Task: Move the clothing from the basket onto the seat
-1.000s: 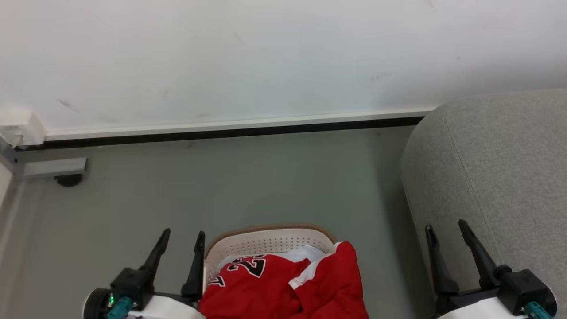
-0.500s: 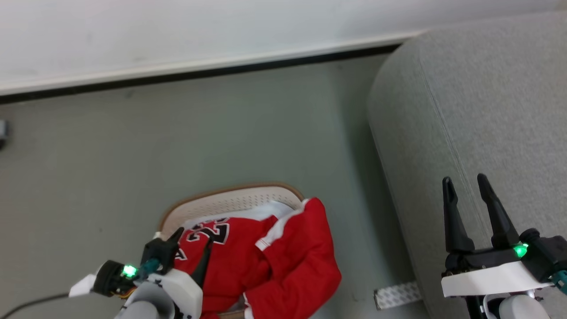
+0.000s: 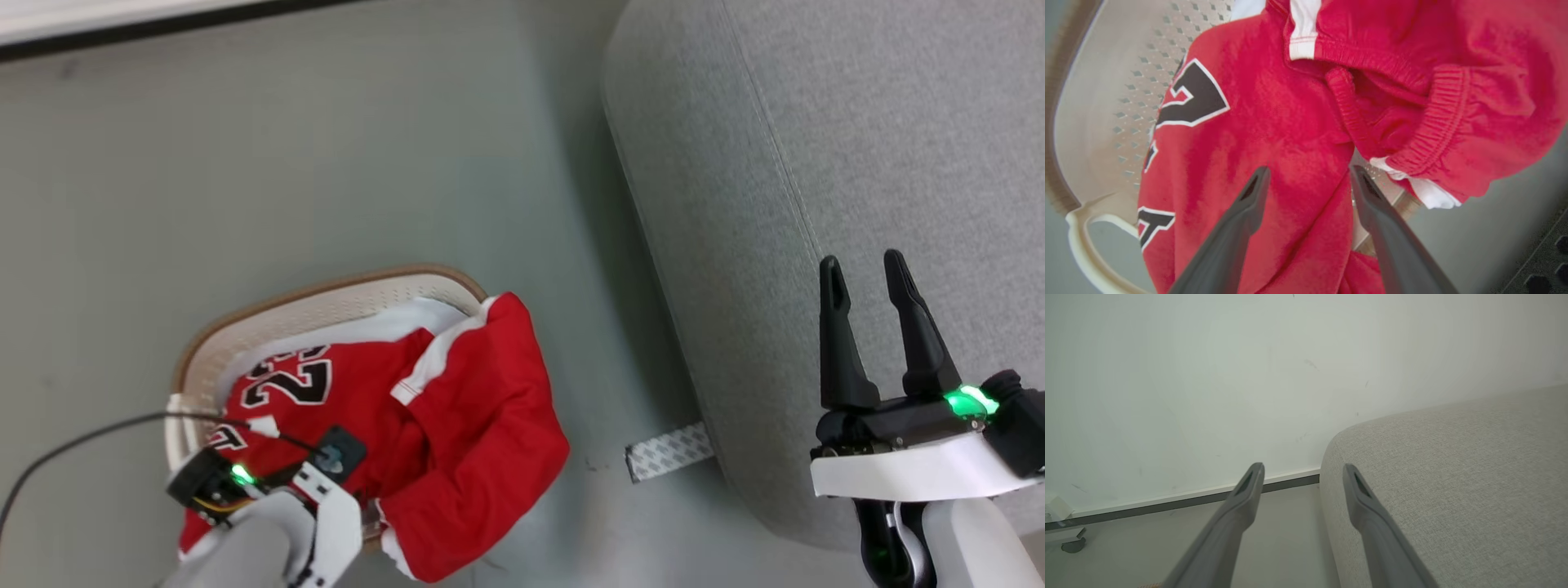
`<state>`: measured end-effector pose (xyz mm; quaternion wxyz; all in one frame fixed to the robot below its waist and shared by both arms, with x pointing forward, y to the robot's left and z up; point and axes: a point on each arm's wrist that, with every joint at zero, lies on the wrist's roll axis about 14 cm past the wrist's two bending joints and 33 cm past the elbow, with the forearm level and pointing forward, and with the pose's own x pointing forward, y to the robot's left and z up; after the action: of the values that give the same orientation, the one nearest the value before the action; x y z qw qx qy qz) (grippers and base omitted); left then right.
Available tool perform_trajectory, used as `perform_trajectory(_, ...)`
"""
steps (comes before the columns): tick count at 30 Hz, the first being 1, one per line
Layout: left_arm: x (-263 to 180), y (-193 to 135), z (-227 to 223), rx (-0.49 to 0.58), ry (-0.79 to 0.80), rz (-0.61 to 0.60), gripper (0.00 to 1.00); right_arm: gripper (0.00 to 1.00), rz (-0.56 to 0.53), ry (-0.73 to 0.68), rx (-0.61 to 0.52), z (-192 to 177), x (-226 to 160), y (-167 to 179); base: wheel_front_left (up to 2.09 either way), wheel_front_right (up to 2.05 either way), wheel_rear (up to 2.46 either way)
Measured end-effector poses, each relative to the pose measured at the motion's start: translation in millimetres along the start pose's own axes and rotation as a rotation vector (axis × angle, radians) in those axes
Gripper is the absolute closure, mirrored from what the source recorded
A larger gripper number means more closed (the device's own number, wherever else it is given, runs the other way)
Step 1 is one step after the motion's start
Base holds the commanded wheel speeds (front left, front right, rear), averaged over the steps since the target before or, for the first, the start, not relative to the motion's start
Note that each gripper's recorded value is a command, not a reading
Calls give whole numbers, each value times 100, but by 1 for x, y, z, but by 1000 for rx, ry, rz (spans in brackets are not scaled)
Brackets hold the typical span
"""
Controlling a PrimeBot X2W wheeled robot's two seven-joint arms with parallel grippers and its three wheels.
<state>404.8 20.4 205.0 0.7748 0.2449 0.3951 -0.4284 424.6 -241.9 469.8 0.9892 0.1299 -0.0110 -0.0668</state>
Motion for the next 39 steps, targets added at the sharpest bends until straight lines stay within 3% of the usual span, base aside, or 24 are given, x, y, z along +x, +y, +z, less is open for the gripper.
perform_trajectory(11, 47, 22, -40, 156, 269, -51, 0, 0, -48, 46, 0, -19, 10, -17, 0, 0, 0)
perform_trajectory(22, 65, 7, -93, 234, 523, -132, 0, 0, -85, 90, -21, -34, 12, -31, 0, 0, 0)
perform_trajectory(23, 66, 7, -94, 236, 535, -134, 9, 0, -89, 93, -20, -35, 12, -33, 0, 0, 0)
perform_trajectory(24, 66, 6, -96, 239, 547, -136, 38, 0, -92, 96, -19, -36, 11, -33, 0, 0, 0)
perform_trajectory(26, 65, 4, -99, 240, 580, -142, 87, 0, -94, 99, -18, -37, 11, -34, 0, 0, 0)
perform_trajectory(27, 65, 3, -100, 238, 589, -145, 100, 0, -96, 100, -17, -38, 11, -34, 0, 0, 0)
perform_trajectory(39, 58, -1, -72, 198, 496, -142, 100, 0, -74, 70, -22, -26, 12, -28, 0, 0, 0)
